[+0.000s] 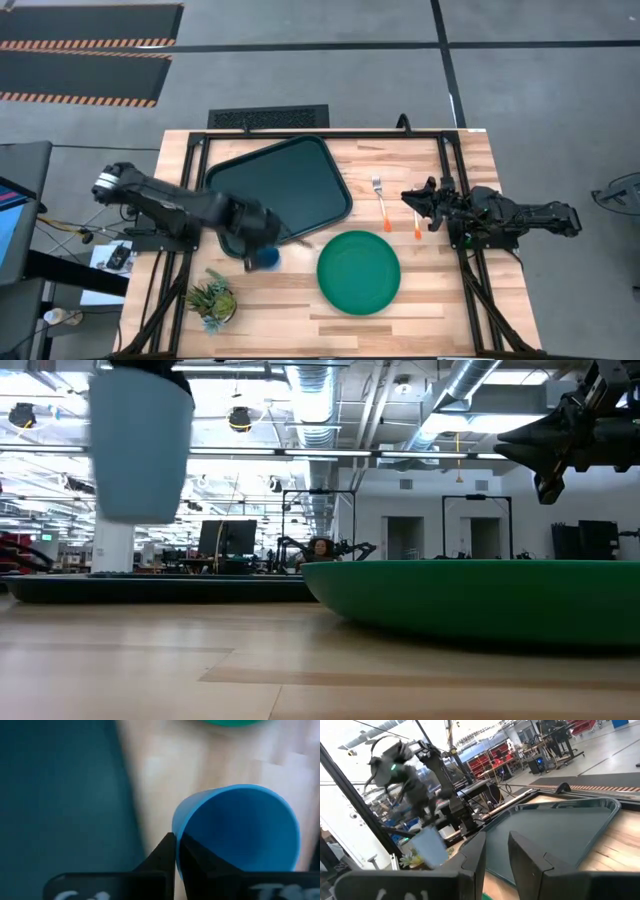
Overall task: Pick and place plate/cup/fork/spoon on tray
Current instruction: Put the blue cup on the top left of the black tray
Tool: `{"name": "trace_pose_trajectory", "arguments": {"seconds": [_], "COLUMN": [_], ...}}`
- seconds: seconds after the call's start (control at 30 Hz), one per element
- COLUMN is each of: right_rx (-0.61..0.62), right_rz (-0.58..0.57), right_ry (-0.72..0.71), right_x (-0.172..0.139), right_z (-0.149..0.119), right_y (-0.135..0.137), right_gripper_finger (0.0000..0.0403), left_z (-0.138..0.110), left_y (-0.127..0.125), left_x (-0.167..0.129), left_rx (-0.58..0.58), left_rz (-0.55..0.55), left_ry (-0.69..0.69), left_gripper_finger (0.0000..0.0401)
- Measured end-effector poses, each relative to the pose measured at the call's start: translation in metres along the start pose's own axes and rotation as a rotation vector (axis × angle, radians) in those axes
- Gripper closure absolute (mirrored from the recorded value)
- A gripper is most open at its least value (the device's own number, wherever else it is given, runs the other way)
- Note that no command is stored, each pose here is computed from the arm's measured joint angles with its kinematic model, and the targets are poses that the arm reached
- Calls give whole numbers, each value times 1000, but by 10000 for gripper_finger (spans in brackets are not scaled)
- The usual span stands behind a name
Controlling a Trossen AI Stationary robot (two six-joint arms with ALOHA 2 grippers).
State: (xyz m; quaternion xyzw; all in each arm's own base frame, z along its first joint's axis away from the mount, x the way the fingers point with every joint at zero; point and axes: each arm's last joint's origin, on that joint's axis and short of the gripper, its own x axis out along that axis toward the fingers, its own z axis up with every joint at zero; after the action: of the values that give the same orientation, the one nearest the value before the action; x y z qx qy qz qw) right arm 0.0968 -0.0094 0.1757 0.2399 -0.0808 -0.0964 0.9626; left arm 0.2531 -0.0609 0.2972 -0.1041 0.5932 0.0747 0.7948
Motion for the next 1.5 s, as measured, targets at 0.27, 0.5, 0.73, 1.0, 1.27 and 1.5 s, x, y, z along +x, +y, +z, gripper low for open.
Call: {"name": "trace_pose_trajectory", "arguments": {"seconds": [0.27, 0.5, 0.73, 1.0, 1.27, 1.5], "right_rx": [-9, -9, -9, -16, -16, -16], "right_rz": [-17, -18, -18, -18, -18, -18], "right_ry": [32, 34, 33, 32, 32, 32], "right_x": [0, 0, 0, 0, 0, 0], "right_z": [-3, -3, -3, -3, -3, -3], "right_y": [-2, -2, -2, -2, -2, -2], "right_gripper_finger": [295, 295, 295, 294, 295, 295], "left_z": [-7, -25, -47, -71, -90, -90], "left_y": [101, 181, 227, 249, 254, 255], "left_x": [-39, -50, -36, -7, 19, 19], "left_rx": [-378, -653, -821, -915, -949, -940], "left_rz": [242, 494, 490, 453, 421, 410], "left_ry": [-141, -143, -80, -20, 41, 38], "left_gripper_finger": [401, 401, 401, 401, 401, 401]}}
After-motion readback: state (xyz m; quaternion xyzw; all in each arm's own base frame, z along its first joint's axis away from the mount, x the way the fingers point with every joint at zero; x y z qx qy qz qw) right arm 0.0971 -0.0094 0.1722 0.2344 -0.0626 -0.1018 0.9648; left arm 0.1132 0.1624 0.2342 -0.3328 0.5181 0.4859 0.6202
